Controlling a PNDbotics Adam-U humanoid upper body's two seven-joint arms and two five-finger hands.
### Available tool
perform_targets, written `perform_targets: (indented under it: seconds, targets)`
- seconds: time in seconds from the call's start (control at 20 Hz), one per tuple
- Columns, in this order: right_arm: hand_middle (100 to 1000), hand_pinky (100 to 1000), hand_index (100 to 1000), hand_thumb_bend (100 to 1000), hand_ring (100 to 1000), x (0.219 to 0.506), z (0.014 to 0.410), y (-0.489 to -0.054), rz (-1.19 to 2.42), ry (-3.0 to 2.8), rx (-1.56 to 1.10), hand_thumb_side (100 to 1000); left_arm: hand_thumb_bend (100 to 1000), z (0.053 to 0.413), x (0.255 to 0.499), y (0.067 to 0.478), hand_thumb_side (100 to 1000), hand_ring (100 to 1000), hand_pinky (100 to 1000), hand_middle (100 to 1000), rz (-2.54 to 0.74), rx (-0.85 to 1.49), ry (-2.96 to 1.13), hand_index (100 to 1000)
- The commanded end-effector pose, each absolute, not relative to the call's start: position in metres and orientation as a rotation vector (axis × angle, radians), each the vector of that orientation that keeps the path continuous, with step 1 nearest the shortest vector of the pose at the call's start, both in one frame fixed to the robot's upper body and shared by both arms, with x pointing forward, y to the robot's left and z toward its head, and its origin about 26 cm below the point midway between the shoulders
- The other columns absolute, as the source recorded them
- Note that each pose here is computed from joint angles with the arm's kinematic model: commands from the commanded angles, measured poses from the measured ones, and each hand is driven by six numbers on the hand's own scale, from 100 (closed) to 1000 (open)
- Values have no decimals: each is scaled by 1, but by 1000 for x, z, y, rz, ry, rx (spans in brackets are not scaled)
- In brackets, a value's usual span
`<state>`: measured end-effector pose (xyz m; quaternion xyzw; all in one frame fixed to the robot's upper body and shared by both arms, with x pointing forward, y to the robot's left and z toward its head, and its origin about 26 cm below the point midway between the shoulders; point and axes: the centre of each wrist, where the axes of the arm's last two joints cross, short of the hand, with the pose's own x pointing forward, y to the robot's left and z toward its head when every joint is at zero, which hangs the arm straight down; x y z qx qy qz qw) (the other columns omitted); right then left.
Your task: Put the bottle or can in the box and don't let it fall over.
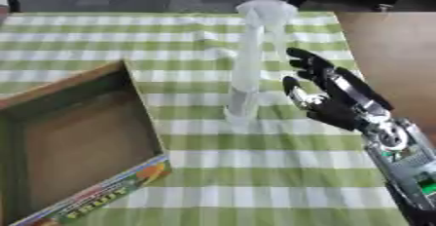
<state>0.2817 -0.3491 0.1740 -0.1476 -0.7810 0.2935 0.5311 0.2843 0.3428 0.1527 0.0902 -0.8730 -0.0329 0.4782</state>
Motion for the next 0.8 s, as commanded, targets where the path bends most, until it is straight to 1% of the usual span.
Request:
perform_targets:
  seconds: [0.05, 0.45, 0.8]
  targets:
    - [1000, 983, 1000, 100, 1000, 284, 179, -347, 717, -1864, -351, 623, 100, 162, 284, 344, 815, 833, 914, 934, -109, 229, -2155, 839]
    - [1000, 986, 1000, 100, 1000, 290, 177, -335, 754, -1855, -230, 632, 100, 162, 284, 344, 815, 832, 914, 934, -111, 223, -2154, 838]
    - [1000, 988, 1000, 100, 1000, 292, 178, -330, 745, -1870, -178, 643, 100, 162, 285, 343, 816, 832, 914, 934, -113, 219, -2152, 838]
